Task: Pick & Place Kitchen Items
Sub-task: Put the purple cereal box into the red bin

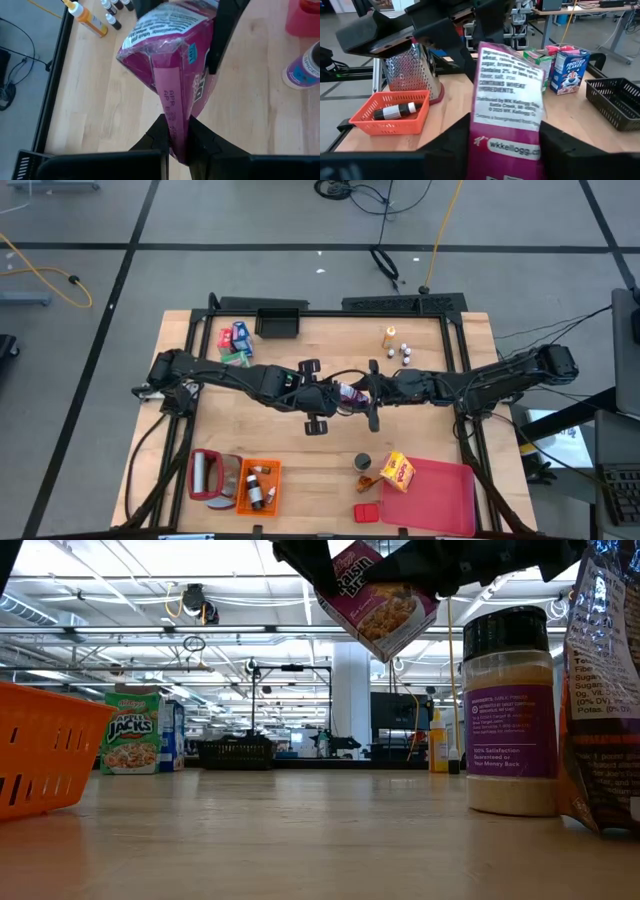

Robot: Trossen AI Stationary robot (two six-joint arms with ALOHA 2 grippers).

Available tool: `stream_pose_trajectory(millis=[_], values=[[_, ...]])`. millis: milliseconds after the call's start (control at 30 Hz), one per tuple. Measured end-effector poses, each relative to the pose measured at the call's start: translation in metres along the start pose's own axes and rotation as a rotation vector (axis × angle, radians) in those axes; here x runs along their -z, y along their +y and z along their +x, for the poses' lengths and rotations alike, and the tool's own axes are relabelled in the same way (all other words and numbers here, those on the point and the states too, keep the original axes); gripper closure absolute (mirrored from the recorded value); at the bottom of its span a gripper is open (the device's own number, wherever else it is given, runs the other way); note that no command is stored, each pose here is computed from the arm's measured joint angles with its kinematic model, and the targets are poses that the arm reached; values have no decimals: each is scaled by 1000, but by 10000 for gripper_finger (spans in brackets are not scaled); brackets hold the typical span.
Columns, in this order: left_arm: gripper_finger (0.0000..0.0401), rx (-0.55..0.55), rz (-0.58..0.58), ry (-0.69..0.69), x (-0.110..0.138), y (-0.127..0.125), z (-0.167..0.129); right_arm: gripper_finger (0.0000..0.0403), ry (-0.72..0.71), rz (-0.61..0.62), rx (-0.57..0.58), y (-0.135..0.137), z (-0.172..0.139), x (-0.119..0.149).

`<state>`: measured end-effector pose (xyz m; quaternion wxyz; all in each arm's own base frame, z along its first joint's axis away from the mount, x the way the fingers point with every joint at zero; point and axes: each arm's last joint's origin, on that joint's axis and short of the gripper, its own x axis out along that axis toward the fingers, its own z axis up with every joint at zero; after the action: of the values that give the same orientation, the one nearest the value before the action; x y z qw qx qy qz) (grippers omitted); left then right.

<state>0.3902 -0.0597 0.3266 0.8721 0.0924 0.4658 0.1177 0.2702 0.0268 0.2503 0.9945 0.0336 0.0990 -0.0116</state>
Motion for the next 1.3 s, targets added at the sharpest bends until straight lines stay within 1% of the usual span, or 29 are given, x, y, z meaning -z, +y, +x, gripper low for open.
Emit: stream_pose_trajectory(millis=[133, 267, 367, 500, 667, 733, 800, 900, 967, 1100, 1300], values=[[364, 7, -24, 2, 0, 0, 0, 301, 0, 0, -2, 0, 0, 0], [335, 9, -33, 4, 0, 0, 0, 327, 2, -3, -1, 0, 0, 0], [307, 3, -21, 8, 1, 0, 0, 336, 3, -4, -2, 0, 0, 0], [271, -9, -15, 26, 3, 1, -1, 339, 6, -5, -1, 0, -2, 0], [243, -20, -12, 51, 6, 3, -5, 340, 23, -3, -4, 1, -10, -3], [237, -36, -5, 66, 9, 6, -10, 341, 24, -6, -15, 4, -15, -6], [234, -57, -18, 45, 8, 8, -14, 344, 20, -13, -35, 8, -20, -8], [234, -99, -45, 63, 12, 13, -21, 349, 34, -27, -70, 16, -30, -10], [233, -114, -68, 44, 12, 16, -28, 350, 57, -37, -97, 22, -37, -10], [233, -120, -79, 56, 14, 17, -29, 350, 93, -59, -168, 37, -51, -8], [231, -123, -90, 81, 17, 18, -30, 351, 100, -65, -290, 62, -69, -8]])
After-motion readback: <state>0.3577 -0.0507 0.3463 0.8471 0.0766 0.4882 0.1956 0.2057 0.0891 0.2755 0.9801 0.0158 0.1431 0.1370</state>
